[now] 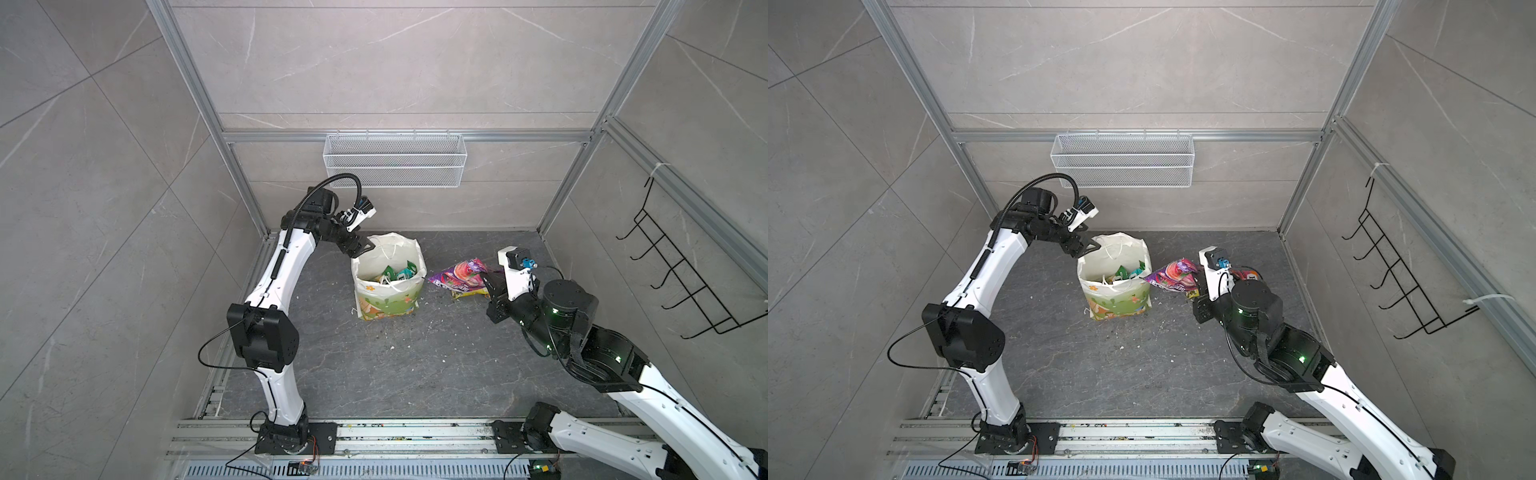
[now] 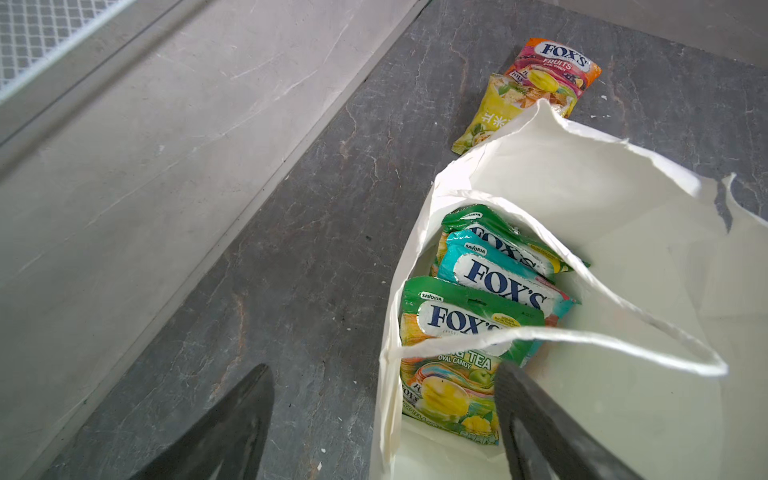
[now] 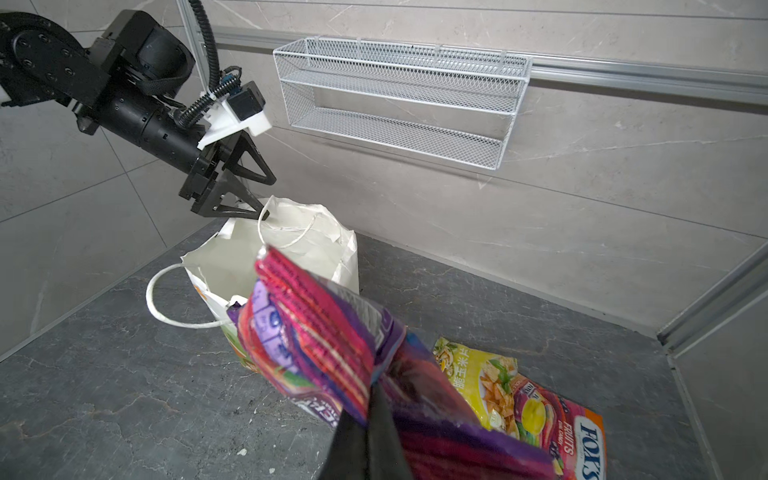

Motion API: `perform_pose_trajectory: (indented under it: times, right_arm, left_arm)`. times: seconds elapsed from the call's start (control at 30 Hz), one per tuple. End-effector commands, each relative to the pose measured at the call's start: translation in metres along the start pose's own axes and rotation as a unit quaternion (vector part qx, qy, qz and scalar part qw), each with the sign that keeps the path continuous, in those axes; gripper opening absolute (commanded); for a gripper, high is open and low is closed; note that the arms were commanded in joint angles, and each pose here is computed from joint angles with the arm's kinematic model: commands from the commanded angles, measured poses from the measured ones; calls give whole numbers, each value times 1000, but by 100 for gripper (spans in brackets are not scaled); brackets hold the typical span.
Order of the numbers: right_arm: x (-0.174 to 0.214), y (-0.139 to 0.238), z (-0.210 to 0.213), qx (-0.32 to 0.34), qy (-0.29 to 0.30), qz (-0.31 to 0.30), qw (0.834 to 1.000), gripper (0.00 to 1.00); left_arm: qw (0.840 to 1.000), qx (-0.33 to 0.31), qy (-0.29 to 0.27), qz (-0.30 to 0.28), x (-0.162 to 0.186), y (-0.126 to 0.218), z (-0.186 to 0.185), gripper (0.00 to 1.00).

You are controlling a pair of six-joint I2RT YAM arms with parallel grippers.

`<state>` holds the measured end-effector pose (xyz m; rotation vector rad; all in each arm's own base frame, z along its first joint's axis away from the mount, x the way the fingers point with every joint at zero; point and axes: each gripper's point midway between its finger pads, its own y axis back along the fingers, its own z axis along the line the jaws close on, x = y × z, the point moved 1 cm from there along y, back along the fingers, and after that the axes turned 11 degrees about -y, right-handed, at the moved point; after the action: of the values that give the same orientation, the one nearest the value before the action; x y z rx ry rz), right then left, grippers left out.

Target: Take the snacks out of the paper bag

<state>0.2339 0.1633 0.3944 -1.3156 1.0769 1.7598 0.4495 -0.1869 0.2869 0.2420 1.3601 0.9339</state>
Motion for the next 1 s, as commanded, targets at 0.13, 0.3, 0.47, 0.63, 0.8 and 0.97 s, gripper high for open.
perform_pose_trajectory:
  times: [0.13, 0.3, 0.47, 0.63, 0.8, 0.97]
  right_arm:
    - [-9, 3, 3, -16, -24, -18, 999, 0]
    - [-5, 5, -2, -8, -28, -19, 999, 0]
    - [3, 1, -12, 18, -34, -8, 999, 0]
    - [33, -16, -41, 76, -79, 46, 993, 0]
    - [77, -39, -71, 77, -184, 140, 970, 0]
    - [119, -58, -99, 66, -280, 225, 931, 0]
  left_arm:
    - [1000, 11, -18, 20, 3, -16, 5, 66]
    - [999, 22, -29, 35, 4, -31, 4, 53]
    - [998, 27, -39, 51, 4, -39, 1, 23]
    - [997, 28, -55, 51, -6, -38, -9, 0]
    - [997, 13, -75, 34, -19, -27, -18, 0]
    - [994, 5, -106, -3, -41, -8, -41, 0]
